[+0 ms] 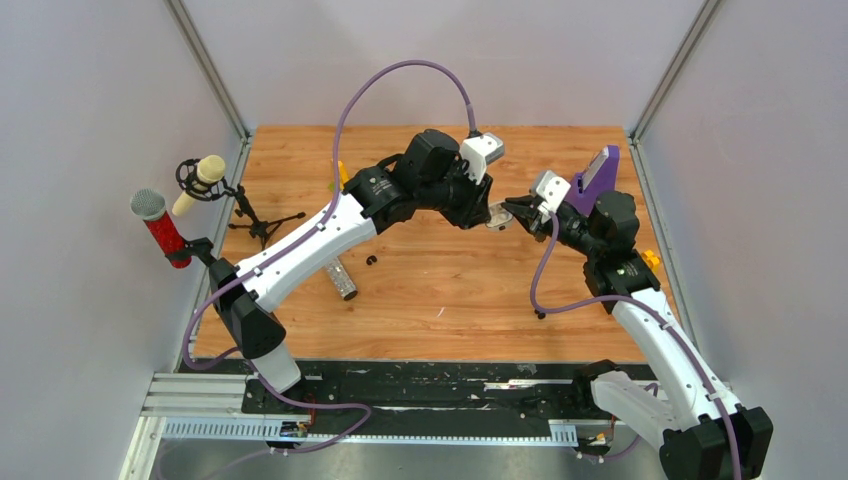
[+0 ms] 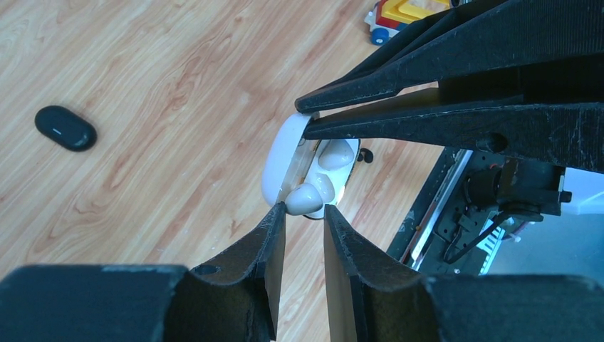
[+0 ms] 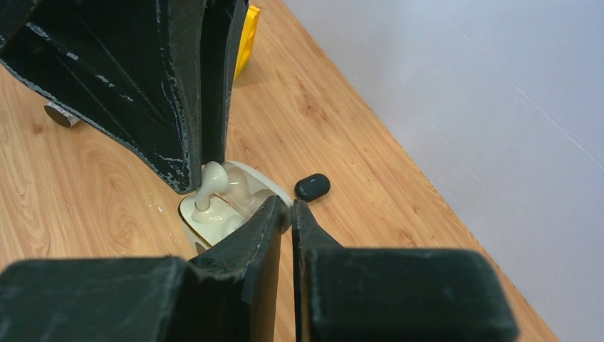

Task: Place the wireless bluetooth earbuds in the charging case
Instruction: Adjust the earbud with the charging case.

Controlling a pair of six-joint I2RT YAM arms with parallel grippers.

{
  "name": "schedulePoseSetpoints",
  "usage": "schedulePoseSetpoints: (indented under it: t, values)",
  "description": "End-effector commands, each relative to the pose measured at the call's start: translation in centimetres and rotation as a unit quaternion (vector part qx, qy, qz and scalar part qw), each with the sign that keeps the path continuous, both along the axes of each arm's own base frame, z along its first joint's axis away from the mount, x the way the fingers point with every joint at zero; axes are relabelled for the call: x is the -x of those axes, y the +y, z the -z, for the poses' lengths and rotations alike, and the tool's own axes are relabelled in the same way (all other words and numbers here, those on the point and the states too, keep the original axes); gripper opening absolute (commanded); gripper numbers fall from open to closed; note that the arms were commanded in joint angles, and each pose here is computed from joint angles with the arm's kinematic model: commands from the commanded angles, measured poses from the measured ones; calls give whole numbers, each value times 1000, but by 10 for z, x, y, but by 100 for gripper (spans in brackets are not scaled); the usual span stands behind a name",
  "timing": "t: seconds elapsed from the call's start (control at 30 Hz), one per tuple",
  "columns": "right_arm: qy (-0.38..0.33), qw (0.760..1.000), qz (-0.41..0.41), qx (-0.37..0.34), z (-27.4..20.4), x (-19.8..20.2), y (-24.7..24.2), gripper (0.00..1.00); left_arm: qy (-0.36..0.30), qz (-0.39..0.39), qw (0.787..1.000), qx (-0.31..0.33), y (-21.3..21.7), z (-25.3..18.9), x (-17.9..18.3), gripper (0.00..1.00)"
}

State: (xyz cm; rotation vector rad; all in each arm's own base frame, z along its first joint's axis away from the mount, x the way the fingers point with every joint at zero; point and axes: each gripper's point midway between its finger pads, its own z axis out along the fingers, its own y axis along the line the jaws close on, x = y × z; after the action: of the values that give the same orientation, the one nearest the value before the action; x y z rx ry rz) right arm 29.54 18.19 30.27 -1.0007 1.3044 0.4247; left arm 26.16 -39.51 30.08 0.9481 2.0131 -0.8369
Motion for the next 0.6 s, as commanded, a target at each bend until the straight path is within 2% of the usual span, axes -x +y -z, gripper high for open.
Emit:
schedulePoseSetpoints:
  t: [0.0, 0.3, 0.43, 0.57]
  values:
    - [-31, 999, -21, -10, -19, 8, 5, 0, -19, 27, 999, 31, -8, -25, 6, 33]
    - [-32, 999, -19, -18, -26, 10, 3, 0, -53, -5, 999, 11, 5, -27, -5, 35]
    - [-27, 999, -28, -21, -27, 13, 5, 0, -60, 0, 998, 11, 4, -30, -5, 41]
    - [-23, 999, -32, -22, -27, 14, 6, 0, -61, 3, 998, 12, 2, -31, -6, 51]
